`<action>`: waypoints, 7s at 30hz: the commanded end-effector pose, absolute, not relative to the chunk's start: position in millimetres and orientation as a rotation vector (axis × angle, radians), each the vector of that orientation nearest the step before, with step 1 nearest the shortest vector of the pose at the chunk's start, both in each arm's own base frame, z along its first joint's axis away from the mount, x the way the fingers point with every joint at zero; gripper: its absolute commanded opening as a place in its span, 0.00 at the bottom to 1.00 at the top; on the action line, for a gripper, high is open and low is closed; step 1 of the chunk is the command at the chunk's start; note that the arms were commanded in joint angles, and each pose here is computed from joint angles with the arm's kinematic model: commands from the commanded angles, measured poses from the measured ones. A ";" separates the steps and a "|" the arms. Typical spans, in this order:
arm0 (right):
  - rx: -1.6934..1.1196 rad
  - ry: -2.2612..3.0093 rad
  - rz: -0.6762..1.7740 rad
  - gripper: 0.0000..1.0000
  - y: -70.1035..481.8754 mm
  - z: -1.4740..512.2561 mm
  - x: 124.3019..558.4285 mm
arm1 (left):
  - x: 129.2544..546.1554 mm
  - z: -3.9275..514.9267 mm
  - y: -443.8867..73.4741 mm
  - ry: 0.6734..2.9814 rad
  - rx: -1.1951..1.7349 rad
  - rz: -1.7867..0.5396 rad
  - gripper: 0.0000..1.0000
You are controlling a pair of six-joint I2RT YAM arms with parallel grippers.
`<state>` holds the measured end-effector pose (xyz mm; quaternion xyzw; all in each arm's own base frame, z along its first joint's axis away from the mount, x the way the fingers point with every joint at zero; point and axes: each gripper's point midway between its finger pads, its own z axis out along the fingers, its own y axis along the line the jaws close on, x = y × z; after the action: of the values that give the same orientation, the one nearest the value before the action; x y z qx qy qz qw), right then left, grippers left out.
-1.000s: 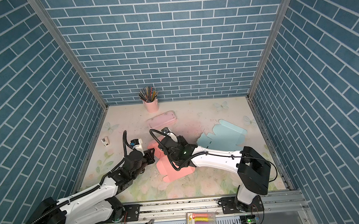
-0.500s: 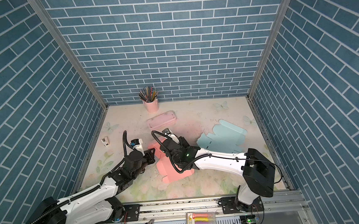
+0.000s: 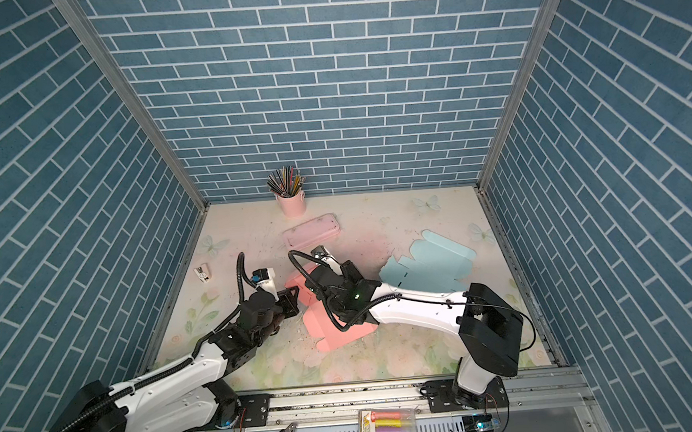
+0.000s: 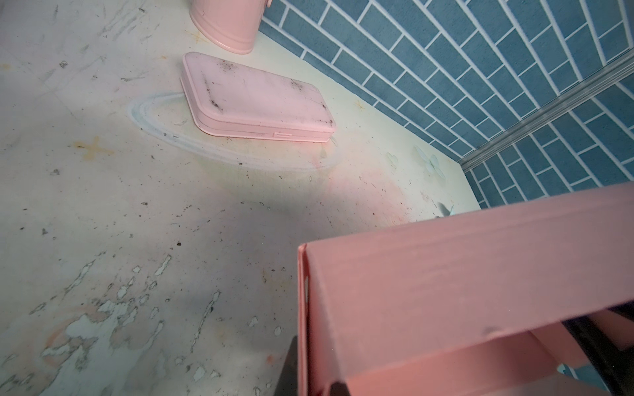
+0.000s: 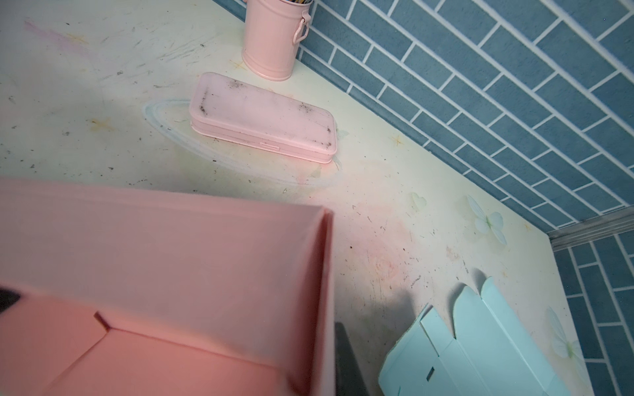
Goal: Fold the paper box
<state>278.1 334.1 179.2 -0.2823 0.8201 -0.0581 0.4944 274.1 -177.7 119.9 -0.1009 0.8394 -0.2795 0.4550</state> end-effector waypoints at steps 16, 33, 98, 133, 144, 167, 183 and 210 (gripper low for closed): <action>-0.741 1.943 -0.372 0.06 350.3 175.1 287.2 | 282.8 135.4 -186.4 2.034 -0.243 -0.711 0.05; -0.675 1.944 -0.113 0.16 361.1 197.5 276.1 | 283.0 133.8 -190.1 2.041 -0.234 -0.714 0.05; -0.714 2.158 1.350 0.66 370.1 155.2 200.3 | 280.2 99.1 -232.9 1.948 0.442 -0.435 0.16; -0.815 2.292 0.907 0.68 345.3 119.2 213.6 | 244.9 87.3 -208.8 2.086 0.332 -0.414 0.34; -0.759 2.287 1.007 0.63 343.5 117.6 219.6 | 248.9 117.9 -190.8 2.116 0.210 -0.469 0.39; -0.696 2.405 1.058 0.73 335.9 133.7 221.5 | 249.7 154.0 -182.7 2.301 0.158 -0.569 0.51; -0.873 2.577 0.665 0.88 333.8 111.3 203.2 | 244.4 173.2 -159.8 2.324 0.030 -0.635 0.88; -0.689 2.670 0.675 0.74 343.0 71.7 207.7 | 251.8 170.9 -170.5 2.390 0.136 -0.683 0.88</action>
<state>206.8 347.3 73.8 -0.2666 0.9254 0.2193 0.1563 250.2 -166.9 164.1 0.0501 0.9130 -0.2485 0.3195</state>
